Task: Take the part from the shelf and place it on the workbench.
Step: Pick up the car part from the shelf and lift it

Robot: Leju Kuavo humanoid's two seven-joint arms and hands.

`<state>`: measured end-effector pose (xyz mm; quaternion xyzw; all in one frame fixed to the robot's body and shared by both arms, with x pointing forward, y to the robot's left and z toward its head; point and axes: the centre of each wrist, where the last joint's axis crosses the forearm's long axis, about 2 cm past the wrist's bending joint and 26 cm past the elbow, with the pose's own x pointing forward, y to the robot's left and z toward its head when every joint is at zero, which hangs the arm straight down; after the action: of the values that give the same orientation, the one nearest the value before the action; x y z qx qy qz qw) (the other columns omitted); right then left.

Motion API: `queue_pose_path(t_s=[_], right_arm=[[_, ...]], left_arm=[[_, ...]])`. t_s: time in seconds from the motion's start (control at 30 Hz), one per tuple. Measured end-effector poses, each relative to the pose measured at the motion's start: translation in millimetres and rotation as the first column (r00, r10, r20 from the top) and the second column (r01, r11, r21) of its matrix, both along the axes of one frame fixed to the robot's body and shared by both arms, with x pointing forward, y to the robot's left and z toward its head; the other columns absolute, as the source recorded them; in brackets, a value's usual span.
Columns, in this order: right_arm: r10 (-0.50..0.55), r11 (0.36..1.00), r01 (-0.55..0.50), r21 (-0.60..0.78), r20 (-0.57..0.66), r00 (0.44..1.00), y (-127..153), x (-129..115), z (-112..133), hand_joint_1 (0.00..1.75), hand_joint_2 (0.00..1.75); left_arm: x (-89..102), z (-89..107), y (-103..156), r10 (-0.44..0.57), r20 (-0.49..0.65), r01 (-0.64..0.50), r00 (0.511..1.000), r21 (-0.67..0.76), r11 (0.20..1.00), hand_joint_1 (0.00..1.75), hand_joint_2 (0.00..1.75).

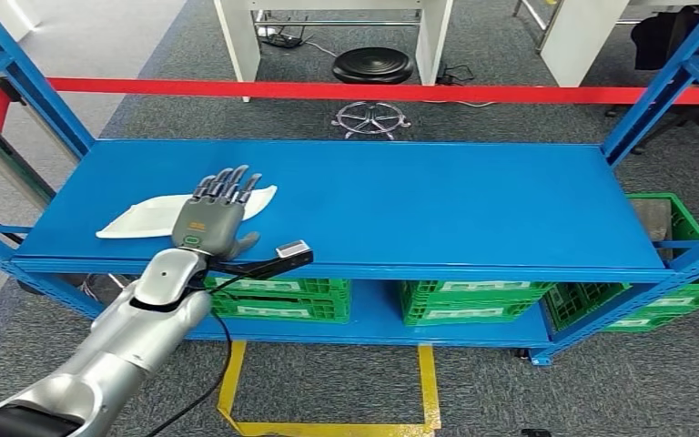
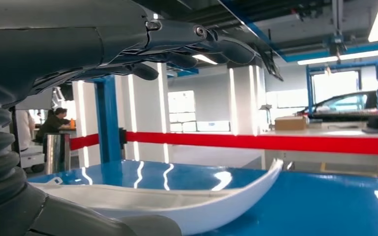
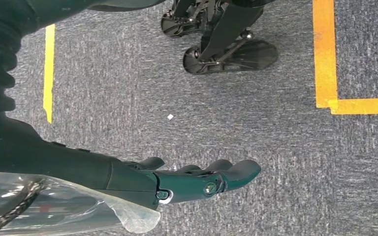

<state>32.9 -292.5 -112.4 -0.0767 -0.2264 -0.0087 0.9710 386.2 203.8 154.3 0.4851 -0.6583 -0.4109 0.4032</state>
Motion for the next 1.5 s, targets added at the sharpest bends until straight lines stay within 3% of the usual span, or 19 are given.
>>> queue_pose_path(t_s=[0.6, 1.5], right_arm=[[0.009, 1.0, -0.009, 0.006, -0.014, 1.0, 0, -1, 0, 0.0, 1.75], [0.039, 0.999, -0.038, 0.016, -0.018, 0.999, 0, 0, 0, 0.0, 1.75]], left_arm=[[10.7, -7.0, 9, 0.012, -0.154, 0.002, 0.988, 0.09, 0.996, 0.0, 1.75], [40.3, 12.8, 28, 0.163, -0.224, -0.109, 0.961, 0.237, 0.965, 0.0, 1.75]])
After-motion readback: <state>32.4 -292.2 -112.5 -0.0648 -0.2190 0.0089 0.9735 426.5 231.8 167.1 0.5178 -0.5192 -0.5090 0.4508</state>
